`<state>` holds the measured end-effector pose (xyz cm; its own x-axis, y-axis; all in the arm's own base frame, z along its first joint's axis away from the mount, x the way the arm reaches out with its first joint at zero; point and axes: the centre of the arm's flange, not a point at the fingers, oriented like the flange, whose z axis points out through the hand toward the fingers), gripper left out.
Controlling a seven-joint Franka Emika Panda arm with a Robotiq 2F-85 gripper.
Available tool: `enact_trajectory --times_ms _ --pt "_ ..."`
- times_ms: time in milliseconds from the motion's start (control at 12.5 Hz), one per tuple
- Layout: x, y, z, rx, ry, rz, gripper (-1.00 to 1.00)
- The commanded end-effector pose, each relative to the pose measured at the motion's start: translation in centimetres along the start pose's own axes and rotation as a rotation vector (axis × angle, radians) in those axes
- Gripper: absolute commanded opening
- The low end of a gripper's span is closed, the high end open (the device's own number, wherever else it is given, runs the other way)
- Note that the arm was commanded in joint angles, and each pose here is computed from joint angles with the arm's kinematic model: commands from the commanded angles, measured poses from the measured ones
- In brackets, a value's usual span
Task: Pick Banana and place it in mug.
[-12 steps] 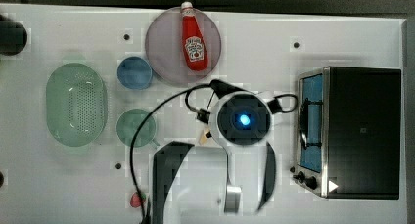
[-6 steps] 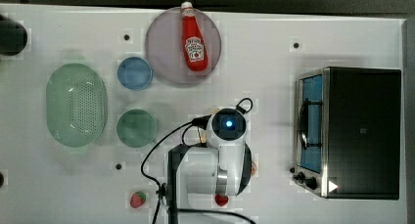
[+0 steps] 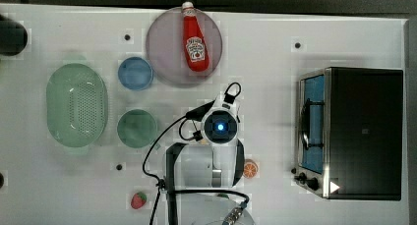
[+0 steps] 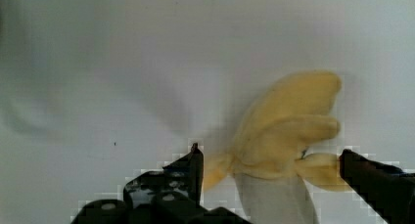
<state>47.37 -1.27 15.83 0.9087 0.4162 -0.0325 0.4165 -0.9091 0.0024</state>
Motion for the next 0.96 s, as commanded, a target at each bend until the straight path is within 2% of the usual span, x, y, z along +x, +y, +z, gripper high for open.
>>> enact_trajectory --times_ms 80,160,320,560,720,800,960 --pt "-0.1 0.9 0.4 -0.001 0.008 -0.025 0.45" --pt "-0.1 1.0 0.4 -0.002 0.008 -0.024 0.15" --pt "-0.2 1.2 0.2 -0.004 0.010 -0.019 -0.30" --pt "-0.3 1.8 -0.5 -0.013 0.020 -0.005 -0.36" --pt "0.1 2.8 -3.4 -0.035 0.058 0.012 -0.36" --pt "0.1 3.0 -5.6 -0.036 0.061 0.018 -0.36" --pt "-0.3 3.0 -10.6 -0.009 0.019 0.026 -0.36"
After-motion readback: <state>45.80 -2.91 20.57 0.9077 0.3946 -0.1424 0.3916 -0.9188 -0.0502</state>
